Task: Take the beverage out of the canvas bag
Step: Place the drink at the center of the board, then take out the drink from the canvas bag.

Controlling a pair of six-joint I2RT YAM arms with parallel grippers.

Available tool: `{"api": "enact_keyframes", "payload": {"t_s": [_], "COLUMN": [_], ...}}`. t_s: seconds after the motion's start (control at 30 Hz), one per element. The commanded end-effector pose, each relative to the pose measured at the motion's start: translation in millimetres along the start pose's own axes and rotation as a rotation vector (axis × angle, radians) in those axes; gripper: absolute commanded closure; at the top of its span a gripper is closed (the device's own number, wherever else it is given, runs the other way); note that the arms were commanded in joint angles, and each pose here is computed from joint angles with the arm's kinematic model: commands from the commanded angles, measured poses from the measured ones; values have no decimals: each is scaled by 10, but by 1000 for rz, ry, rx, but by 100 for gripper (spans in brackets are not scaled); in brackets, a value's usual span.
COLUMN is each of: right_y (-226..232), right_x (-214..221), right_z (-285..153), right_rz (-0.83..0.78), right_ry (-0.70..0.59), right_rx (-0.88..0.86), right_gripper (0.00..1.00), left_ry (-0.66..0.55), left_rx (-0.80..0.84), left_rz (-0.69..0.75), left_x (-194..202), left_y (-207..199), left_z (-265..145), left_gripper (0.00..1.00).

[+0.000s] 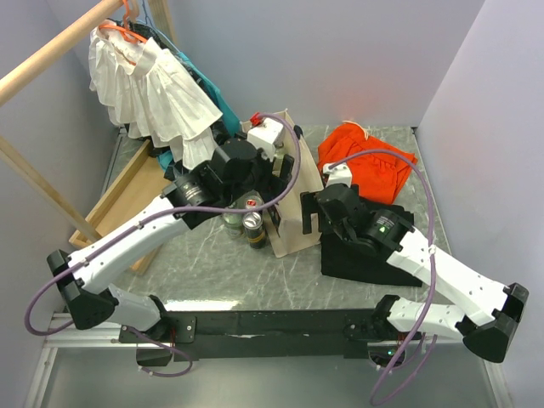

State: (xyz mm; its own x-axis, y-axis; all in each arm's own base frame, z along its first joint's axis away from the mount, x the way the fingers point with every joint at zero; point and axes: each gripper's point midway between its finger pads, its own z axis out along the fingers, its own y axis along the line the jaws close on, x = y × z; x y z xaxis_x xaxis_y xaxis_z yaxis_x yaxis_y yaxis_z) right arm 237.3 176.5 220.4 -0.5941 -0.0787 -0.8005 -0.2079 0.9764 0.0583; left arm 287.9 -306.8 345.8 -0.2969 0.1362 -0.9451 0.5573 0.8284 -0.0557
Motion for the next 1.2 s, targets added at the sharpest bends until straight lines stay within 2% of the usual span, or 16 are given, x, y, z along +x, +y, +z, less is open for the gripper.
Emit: {"api": "enact_keyframes", "payload": {"t_s": [0.0,0.33,0.7,0.8,1.0,1.17], "right_y": [-67,-165,-139,-142,-93,-73], "right_x": [-15,-52,-31,-14,-29,-31], "right_z": [-79,-154,-136,-134,-114,-72], "right_rz": [-7,-21,-27,-28,-30,-47], "right_ry": [-29,-71,-64,-57,-65,-55], "right_rx": [6,19,7,9,-13,-8], "right_gripper": [0,0,0,0,0,0], "left_ry": [-24,-19,-23,-34,32,51], "left_rx": [19,33,58,82,85,140], "left_rz": [-3,-47,-9,-28,-65,-80], "left_x": [-141,-214,-447,-439,-256,-211], "left_y": [55,406,463,520,768,777], "left_z": [156,604,1005,1091,1377,1472], "left_gripper": [4,4,2,3,1,1]}}
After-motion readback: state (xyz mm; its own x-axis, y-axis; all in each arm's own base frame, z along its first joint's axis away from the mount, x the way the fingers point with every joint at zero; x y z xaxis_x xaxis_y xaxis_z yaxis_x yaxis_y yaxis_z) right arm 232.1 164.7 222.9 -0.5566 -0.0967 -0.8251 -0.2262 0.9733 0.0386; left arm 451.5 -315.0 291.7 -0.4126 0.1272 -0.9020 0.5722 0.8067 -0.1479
